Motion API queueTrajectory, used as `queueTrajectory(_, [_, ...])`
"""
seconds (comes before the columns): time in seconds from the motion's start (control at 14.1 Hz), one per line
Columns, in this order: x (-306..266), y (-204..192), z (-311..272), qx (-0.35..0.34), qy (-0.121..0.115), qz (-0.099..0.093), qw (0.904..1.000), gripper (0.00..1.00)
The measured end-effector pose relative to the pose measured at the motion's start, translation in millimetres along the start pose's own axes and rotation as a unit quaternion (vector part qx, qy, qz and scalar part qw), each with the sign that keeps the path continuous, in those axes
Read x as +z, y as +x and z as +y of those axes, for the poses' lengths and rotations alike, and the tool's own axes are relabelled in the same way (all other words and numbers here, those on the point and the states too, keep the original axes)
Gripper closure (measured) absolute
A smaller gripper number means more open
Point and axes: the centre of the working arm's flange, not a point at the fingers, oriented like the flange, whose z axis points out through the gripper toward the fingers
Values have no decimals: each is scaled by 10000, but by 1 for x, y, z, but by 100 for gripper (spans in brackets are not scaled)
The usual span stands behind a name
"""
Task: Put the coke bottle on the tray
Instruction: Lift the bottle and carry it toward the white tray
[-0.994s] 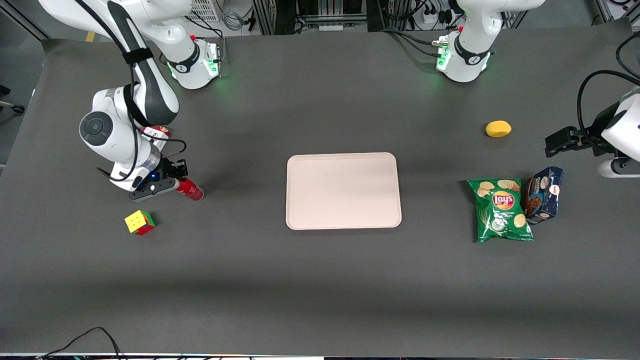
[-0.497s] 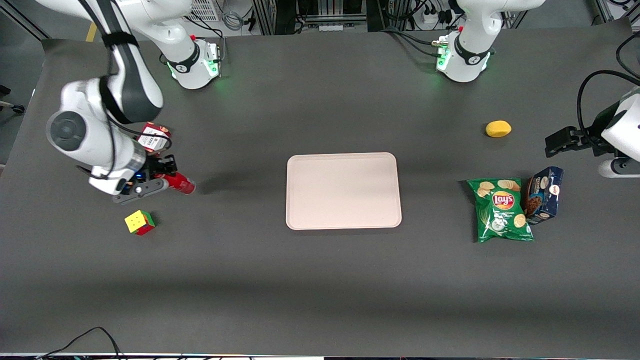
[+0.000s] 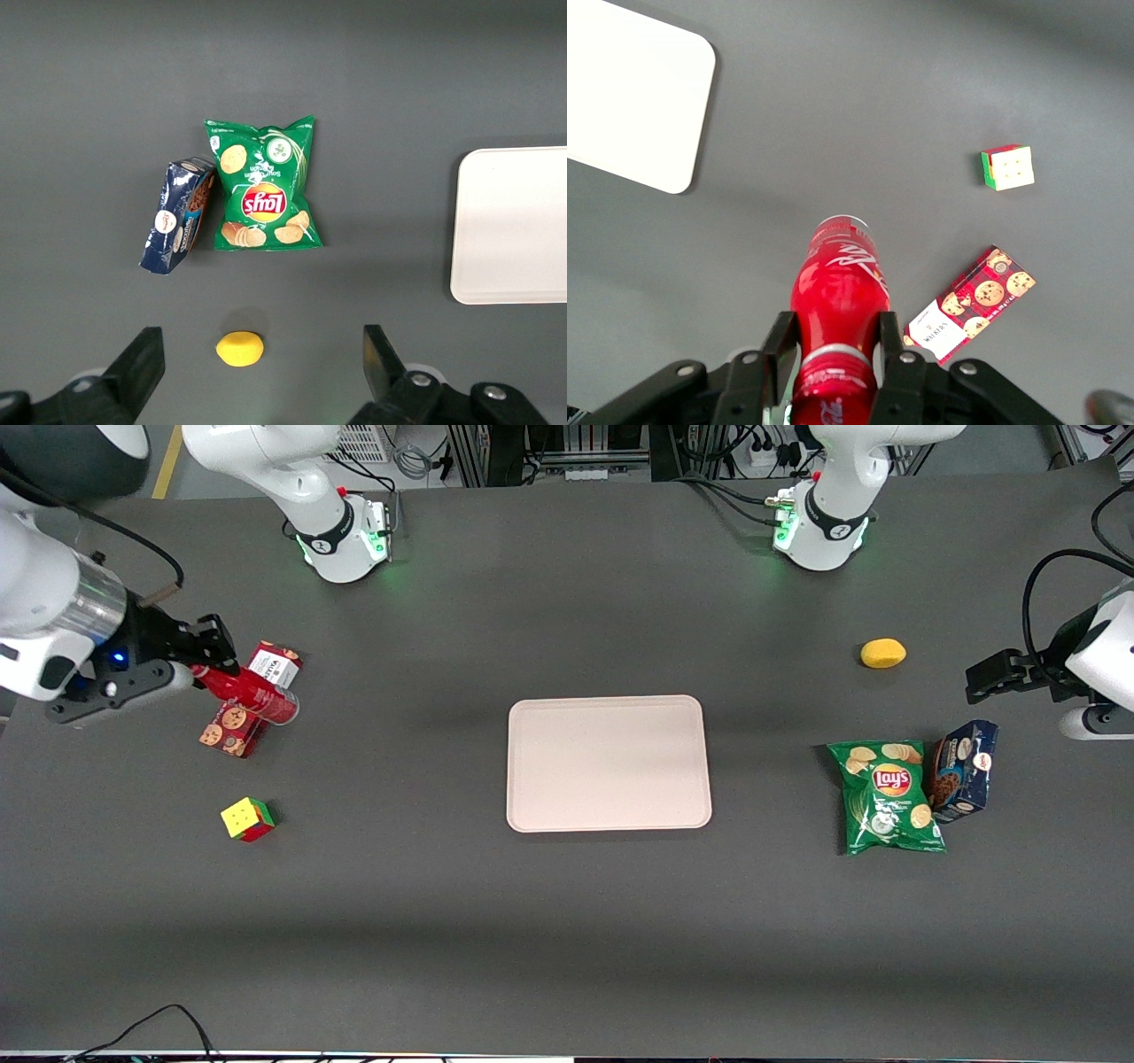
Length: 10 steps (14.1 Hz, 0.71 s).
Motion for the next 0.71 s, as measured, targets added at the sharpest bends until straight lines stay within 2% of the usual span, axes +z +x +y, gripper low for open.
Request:
queueTrajectory(0.21, [-2,4,-11,-52,95,15,9999,57])
queueTrajectory(0.35, [4,12,-43,102,184,-30,9998,57])
queueTrajectory(0.71, [10,16,-182,701,247,42,9972,57])
